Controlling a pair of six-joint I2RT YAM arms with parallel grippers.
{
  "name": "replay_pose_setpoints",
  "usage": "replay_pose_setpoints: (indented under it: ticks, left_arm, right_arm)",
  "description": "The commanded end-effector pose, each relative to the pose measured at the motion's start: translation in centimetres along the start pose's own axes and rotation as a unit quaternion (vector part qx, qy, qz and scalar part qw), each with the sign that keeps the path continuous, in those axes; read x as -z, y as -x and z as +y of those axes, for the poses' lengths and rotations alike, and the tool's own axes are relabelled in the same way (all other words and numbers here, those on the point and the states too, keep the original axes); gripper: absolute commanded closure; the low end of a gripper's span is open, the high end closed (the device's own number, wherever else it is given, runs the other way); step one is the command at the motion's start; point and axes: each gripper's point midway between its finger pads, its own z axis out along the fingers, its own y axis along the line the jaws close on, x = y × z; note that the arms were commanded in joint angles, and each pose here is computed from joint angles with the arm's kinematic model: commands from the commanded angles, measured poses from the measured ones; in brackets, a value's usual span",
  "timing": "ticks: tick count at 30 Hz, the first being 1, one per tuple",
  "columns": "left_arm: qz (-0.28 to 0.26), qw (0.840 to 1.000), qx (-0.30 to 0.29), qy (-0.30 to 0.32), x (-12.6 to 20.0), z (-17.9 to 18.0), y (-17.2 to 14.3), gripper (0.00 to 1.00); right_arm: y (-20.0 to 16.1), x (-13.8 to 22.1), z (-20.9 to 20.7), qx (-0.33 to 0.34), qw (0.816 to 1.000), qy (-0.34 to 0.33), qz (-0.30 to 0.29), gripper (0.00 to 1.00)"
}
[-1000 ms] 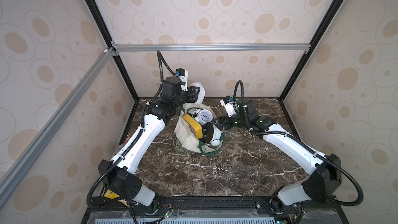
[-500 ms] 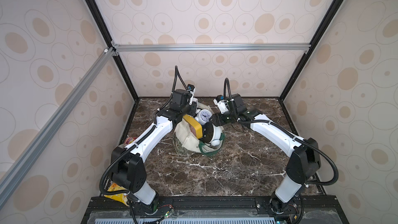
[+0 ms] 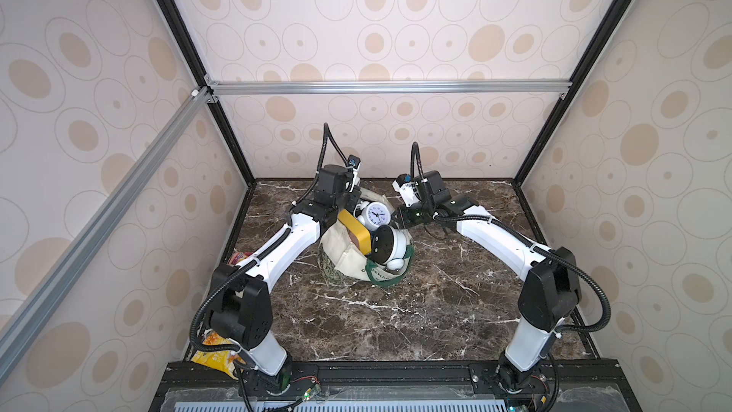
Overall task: Put the alarm clock into the canvas bag
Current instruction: Place the alarm at the canvas bag.
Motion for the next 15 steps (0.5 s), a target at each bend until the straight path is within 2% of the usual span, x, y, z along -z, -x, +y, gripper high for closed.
replay_pose_setpoints:
  ticks: [1, 4, 7, 10, 12, 15]
  left_arm:
    - [0.043, 0.999, -0.024, -0.003, -1.3, 0.0, -1.5, 0.72]
    - [0.070, 0.997, -0.043, -0.006, -1.7, -0.5, -4.2, 0.70]
    - [0.133, 0.989, -0.063, 0.024, -2.5, 0.2, -7.5, 0.71]
    - [0.204, 0.976, -0.079, -0.019, -3.1, -1.3, -10.7, 0.71]
    - [0.215, 0.972, -0.091, -0.040, -2.7, -2.4, -11.2, 0.72]
    - [0.216, 0.960, -0.176, 0.001, -1.9, -3.0, -11.2, 0.67]
  right_arm:
    - [0.4, 0.5, -0.2, -0.009, 1.000, 0.002, -0.002, 1.00]
    - [0.7, 0.9, -0.3, -0.011, 1.000, 0.003, -0.008, 1.00]
    - [0.8, 1.1, -0.2, -0.011, 1.000, 0.005, -0.011, 1.00]
    - [1.1, 1.5, -0.5, -0.011, 1.000, 0.002, -0.016, 1.00]
    - [1.1, 1.6, -0.7, -0.014, 1.000, 0.001, -0.016, 1.00]
    - [1.3, 1.7, -0.9, -0.020, 1.000, 0.007, -0.021, 1.00]
